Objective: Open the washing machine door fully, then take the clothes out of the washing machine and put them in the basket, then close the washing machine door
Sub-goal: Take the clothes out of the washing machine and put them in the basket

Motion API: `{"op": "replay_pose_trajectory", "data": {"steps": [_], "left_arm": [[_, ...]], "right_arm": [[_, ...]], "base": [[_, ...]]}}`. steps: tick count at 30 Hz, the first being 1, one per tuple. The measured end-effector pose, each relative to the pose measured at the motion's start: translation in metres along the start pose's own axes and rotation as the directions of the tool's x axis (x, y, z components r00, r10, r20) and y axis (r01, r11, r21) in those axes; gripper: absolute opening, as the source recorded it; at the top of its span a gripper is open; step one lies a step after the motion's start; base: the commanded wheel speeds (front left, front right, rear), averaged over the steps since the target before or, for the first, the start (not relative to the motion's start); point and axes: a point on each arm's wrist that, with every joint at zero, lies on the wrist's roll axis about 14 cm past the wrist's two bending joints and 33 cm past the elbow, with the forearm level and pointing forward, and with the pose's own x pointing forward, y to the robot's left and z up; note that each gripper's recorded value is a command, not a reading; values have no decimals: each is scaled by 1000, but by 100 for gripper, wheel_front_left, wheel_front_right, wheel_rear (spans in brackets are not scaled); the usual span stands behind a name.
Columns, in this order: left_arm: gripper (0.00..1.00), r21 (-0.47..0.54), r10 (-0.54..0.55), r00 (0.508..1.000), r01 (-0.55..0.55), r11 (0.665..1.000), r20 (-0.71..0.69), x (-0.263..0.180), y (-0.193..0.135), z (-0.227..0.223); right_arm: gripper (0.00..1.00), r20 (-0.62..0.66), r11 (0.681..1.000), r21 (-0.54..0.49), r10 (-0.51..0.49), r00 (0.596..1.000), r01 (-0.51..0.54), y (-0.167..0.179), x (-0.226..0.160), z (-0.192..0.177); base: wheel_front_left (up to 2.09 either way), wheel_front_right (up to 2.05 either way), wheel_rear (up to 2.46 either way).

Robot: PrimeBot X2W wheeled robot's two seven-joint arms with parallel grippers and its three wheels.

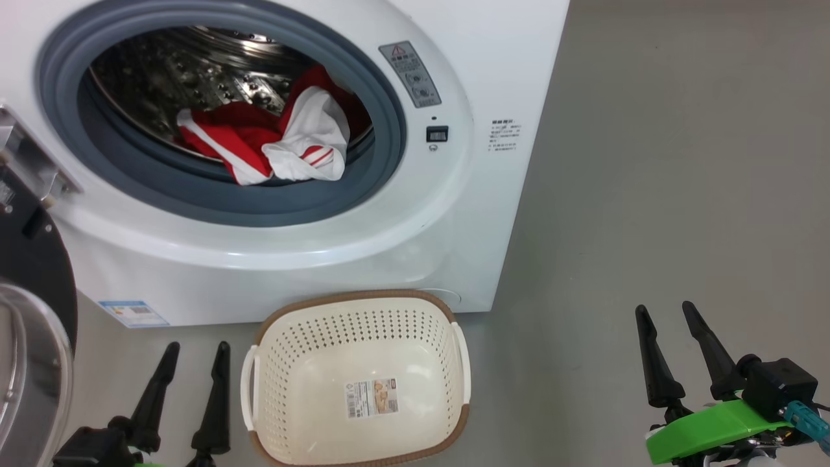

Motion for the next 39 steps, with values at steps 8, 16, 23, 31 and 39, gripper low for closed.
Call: {"op": "replay_pose_trajectory", "data": {"steps": [8, 16, 23, 31, 39], "left_arm": [[100, 5, 13, 1000, -13, 1000, 1, 1, 3, 0], [100, 6, 23, 999, -23, 1000, -27, -1, 6, -9], [100, 6, -1, 1000, 1, 1000, -4, 34, -2, -3], [100, 23, -73, 997, 72, 997, 39, 112, -23, 13], [100, 64, -121, 991, 124, 990, -50, 172, -34, -11]], "right_arm": [[100, -7, 1000, 0, 3, 1000, -3, 1, 1, -2], [100, -11, 1000, -3, 6, 1000, -6, 2, 2, -4], [100, -37, 1000, -1, 9, 999, -9, 3, 8, -13], [100, -53, 1000, -2, 13, 999, -13, 3, 30, -22], [100, -83, 1000, -3, -10, 996, 10, -7, 44, -36]], "base": [[37, -37, 0], [0, 0, 0], [0, 0, 0], [0, 0, 0], [0, 0, 0]]}}
